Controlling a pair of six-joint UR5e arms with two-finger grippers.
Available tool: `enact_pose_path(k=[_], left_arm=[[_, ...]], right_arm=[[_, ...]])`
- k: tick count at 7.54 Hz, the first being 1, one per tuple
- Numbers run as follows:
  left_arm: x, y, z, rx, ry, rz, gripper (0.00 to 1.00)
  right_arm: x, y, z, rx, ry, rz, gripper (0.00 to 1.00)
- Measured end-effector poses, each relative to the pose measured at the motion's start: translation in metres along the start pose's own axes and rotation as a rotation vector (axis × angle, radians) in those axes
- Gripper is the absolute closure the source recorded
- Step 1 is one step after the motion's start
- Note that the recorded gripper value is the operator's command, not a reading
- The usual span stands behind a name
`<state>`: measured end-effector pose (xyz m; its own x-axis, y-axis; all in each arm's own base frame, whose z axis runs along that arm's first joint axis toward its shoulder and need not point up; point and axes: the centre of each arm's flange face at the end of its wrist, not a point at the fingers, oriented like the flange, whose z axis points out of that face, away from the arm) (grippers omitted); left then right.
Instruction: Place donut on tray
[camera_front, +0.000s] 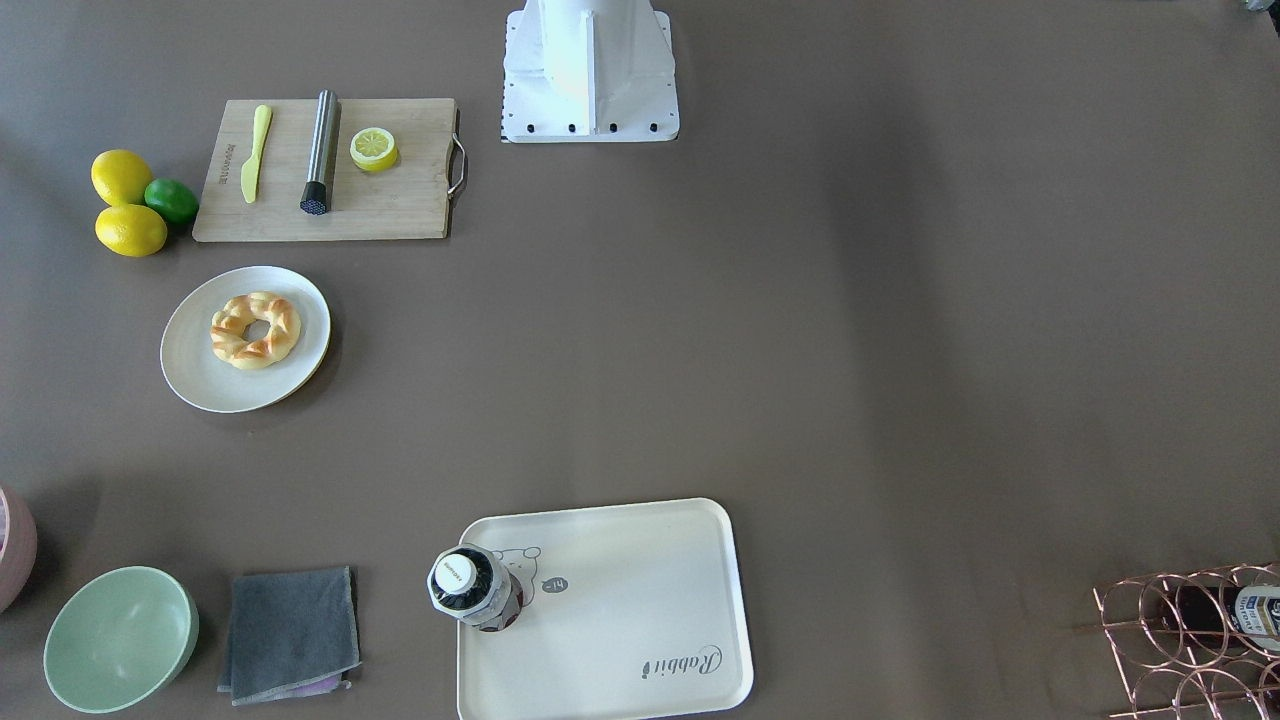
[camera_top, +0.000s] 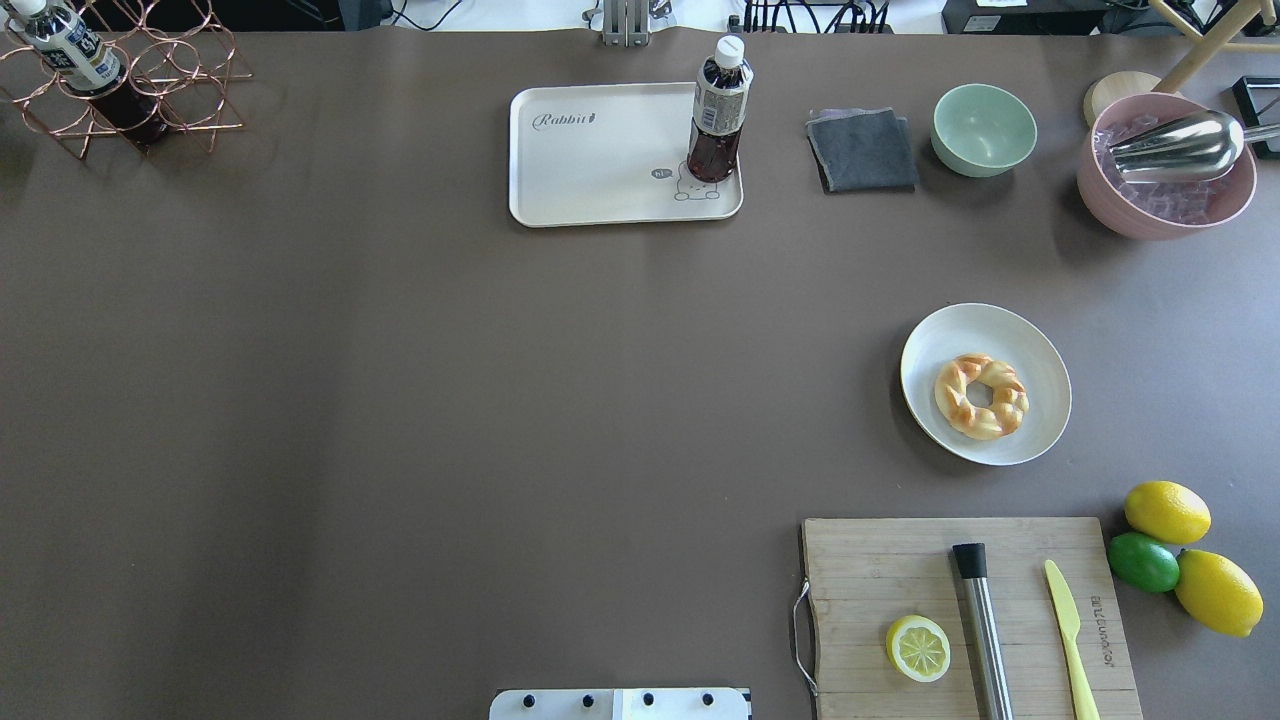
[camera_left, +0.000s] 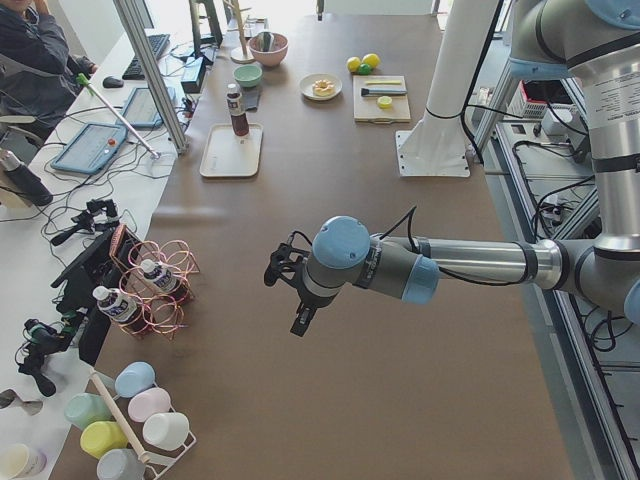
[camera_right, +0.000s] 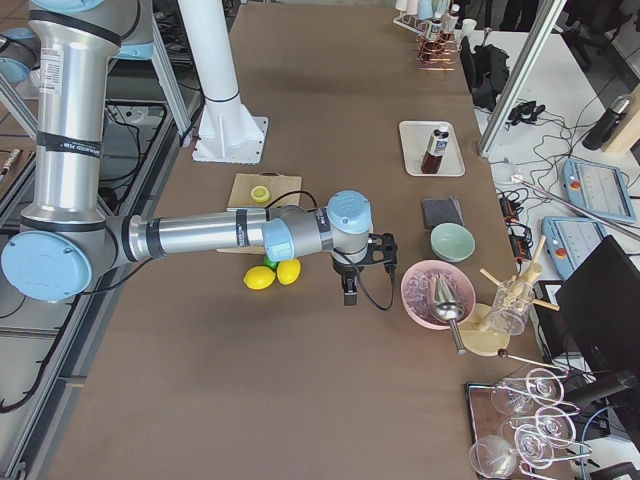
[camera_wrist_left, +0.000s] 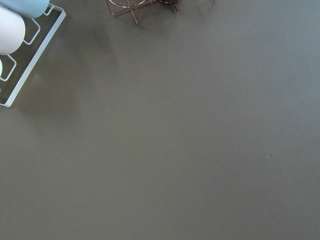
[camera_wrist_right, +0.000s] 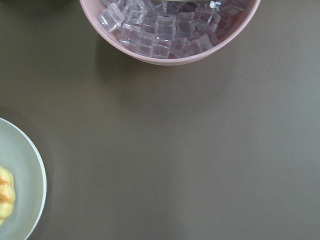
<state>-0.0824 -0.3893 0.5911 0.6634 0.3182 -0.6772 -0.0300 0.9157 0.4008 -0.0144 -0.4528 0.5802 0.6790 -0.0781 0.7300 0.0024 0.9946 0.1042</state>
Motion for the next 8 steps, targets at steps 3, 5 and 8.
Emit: enact_pose_path(k=[3,5,8], left_arm=[[0.0,-0.003,0.0,0.004,0.002,-0.031,0.03],[0.003,-0.011,-0.003,0.03,0.0,-0.083,0.03],[0.005,-0.019,-0.004,0.04,0.0,-0.088,0.03]], right_arm=[[-0.078,-0.026,0.092,0.046,-0.041,0.023,0.0],[-0.117,-0.027,0.12,0.055,-0.062,0.015,0.0],[-0.157,-0.018,0.151,0.018,-0.068,0.018,0.27]])
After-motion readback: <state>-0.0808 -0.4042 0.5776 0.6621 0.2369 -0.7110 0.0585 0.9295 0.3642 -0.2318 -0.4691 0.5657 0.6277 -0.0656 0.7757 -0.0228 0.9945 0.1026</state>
